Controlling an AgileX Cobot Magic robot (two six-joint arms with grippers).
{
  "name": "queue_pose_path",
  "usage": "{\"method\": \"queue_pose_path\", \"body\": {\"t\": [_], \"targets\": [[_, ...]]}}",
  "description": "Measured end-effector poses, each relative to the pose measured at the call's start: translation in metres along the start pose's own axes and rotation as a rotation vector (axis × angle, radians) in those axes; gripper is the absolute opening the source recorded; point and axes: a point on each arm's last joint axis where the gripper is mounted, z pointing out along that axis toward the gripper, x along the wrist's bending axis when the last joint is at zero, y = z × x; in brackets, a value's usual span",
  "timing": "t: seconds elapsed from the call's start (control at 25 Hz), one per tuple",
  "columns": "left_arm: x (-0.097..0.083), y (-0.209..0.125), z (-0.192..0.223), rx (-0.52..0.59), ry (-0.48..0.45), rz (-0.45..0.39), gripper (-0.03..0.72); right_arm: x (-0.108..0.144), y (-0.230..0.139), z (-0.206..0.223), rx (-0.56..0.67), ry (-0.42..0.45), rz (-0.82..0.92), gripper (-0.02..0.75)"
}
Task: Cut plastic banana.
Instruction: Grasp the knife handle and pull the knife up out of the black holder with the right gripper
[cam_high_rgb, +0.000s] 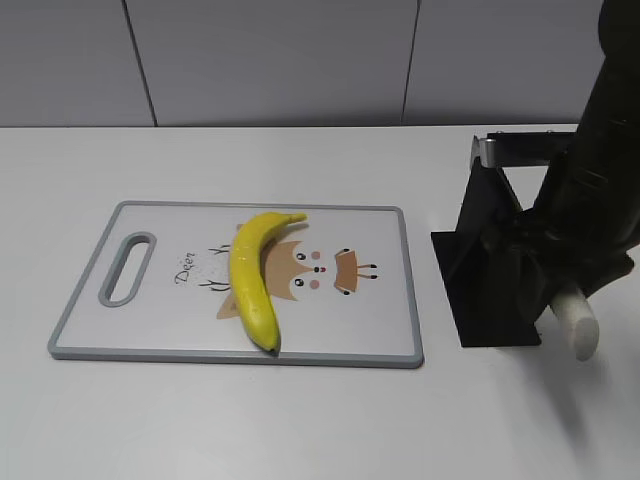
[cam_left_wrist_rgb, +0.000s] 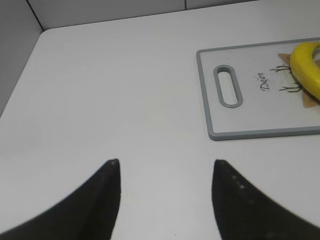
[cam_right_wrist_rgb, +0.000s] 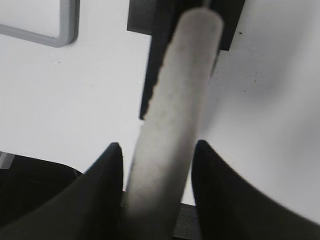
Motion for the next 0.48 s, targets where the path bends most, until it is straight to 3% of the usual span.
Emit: {"method": "queue_pose_path", "body": {"t": [0.04, 0.24, 0.48], "targets": [[0.0, 0.0, 0.0, 0.0, 0.0, 0.0, 0.567, 0.0, 0.0, 0.0, 0.0, -0.003, 0.013, 0.19], [0.0, 0.0, 0.0, 0.0, -0.001, -0.001, 0.567, 0.0, -0.002, -0.007, -0.029, -0.003, 0.018, 0.188], [0.0, 0.0, 0.0, 0.0, -0.002, -0.001, 0.567, 0.002, -0.018, -0.041, -0.151, 0.009, -0.006, 0.186]]}}
